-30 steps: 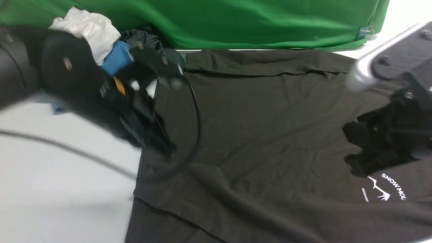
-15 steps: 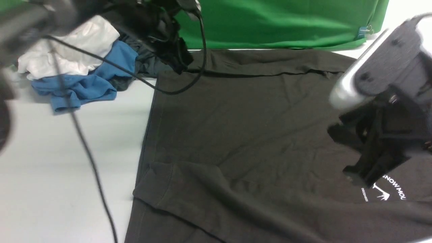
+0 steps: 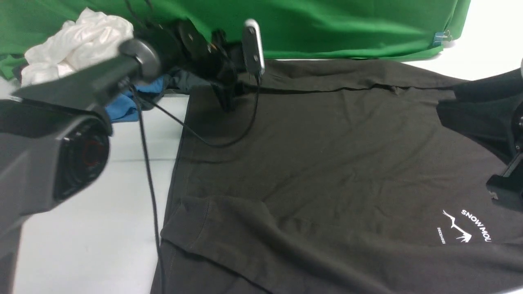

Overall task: Fold a long-sleeved shirt on a white desktop.
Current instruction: 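Grab the top left corner of the dark shirt with the left gripper, then fold the left side of the dark shirt inward over its body with the left gripper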

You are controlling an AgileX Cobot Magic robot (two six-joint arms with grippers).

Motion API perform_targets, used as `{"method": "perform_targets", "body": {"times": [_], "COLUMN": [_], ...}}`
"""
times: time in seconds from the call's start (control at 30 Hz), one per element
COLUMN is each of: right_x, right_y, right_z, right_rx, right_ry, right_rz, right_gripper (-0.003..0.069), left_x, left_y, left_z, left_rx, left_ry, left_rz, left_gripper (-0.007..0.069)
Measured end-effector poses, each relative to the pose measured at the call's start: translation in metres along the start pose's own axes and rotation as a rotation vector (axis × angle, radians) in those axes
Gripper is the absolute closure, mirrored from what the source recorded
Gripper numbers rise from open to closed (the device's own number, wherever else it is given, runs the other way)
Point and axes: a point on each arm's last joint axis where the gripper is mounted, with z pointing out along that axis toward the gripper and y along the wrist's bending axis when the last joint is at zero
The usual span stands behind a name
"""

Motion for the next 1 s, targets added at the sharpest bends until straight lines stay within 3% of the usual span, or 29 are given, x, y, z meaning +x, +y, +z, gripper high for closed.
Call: {"method": "perform_targets", "body": {"times": [0.17,0.3,0.47,0.6,1.0], "right_x": [-0.005,-0.005,-0.005,-0.003,-0.001], "right_y": [0.000,0.000,0.000,0.000,0.000], "right_z": [0.000,0.000,0.000,0.000,-0.001], "right_rx": [0.000,-0.001,-0.001,-0.001,-0.001], "right_ry": [-0.053,-0.059,-0.054,-0.033,-0.016], "right_rz": [-0.023,-0.023,-0.024,-0.024,-0.024], "right_gripper": [0.0439,0.0439,0.0439,0.0439,0.0439], "left_x": [0.002,0.003,0.005,0.004,-0.021], "left_y": [0.000,-0.001,-0.005,-0.007,0.013], "left_z": [0.011,0.015,0.019,0.019,-0.040], "left_rx": [-0.091,-0.099,-0.095,-0.067,0.078], "left_ry": [-0.005,-0.003,0.002,-0.001,-0.019], "left_rz": [-0.033,-0.036,-0.038,-0.038,-0.029], "left_gripper": [0.0281,0.0304,0.0423,0.0575,0.0583]}}
